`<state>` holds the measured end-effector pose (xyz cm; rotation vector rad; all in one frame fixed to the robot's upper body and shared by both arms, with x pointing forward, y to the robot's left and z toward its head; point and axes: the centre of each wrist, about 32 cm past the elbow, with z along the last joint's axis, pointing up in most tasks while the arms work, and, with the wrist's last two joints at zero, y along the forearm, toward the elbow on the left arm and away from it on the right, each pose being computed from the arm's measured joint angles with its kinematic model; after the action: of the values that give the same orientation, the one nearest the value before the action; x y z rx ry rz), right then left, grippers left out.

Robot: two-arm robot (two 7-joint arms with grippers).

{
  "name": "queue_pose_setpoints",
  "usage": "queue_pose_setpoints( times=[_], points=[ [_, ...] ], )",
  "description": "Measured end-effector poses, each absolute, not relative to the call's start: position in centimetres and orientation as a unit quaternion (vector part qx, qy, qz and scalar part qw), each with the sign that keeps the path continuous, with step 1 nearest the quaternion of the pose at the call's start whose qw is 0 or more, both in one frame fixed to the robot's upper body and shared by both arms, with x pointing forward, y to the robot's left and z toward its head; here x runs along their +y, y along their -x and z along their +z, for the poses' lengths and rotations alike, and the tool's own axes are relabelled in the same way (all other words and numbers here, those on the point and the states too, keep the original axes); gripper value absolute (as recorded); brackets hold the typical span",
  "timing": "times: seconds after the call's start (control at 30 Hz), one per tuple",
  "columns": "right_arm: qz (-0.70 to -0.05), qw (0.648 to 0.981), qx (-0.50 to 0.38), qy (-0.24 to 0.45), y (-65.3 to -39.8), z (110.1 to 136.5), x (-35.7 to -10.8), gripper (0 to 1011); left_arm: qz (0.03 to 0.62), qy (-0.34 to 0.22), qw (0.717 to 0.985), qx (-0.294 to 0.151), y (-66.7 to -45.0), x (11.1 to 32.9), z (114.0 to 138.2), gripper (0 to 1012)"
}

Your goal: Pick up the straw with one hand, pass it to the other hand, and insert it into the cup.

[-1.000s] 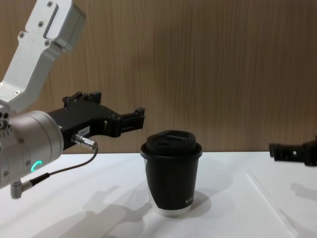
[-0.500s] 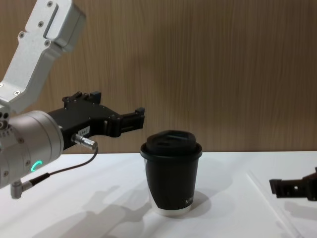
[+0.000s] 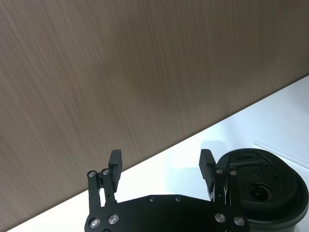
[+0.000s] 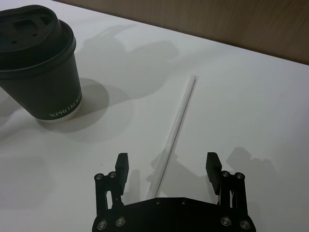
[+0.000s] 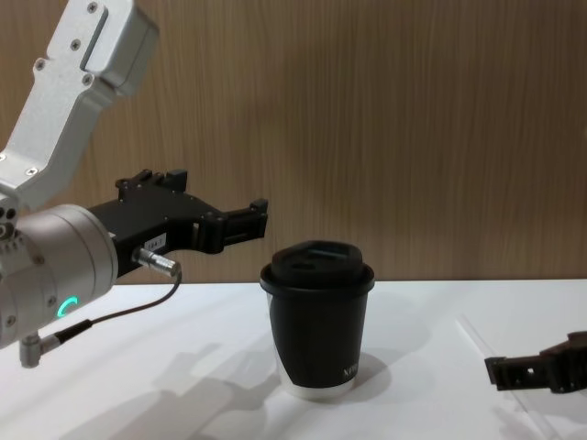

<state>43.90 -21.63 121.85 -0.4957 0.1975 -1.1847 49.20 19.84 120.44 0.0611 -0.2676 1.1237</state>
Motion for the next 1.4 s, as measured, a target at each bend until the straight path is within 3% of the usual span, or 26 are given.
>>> queue_pose_setpoints(
  times=[0.67, 1.3, 1.4],
  points=[
    [-0.561, 0.784, 0.116, 0.240, -45.8, 121.0, -20.9, 1001, 0.531, -0.029, 0.837, -0.126, -49.2, 19.8, 120.4, 1004],
    [-0.567, 0.777, 0.131, 0.239, -45.8, 120.8, -21.0, 1001, 0.531, -0.029, 0.837, -0.126, -49.2, 19.8, 120.4, 1003],
    [-0.568, 0.777, 0.133, 0.238, -45.8, 120.8, -21.0, 965, 0.531, -0.029, 0.837, -0.126, -49.2, 19.8, 120.4, 1003]
  ],
)
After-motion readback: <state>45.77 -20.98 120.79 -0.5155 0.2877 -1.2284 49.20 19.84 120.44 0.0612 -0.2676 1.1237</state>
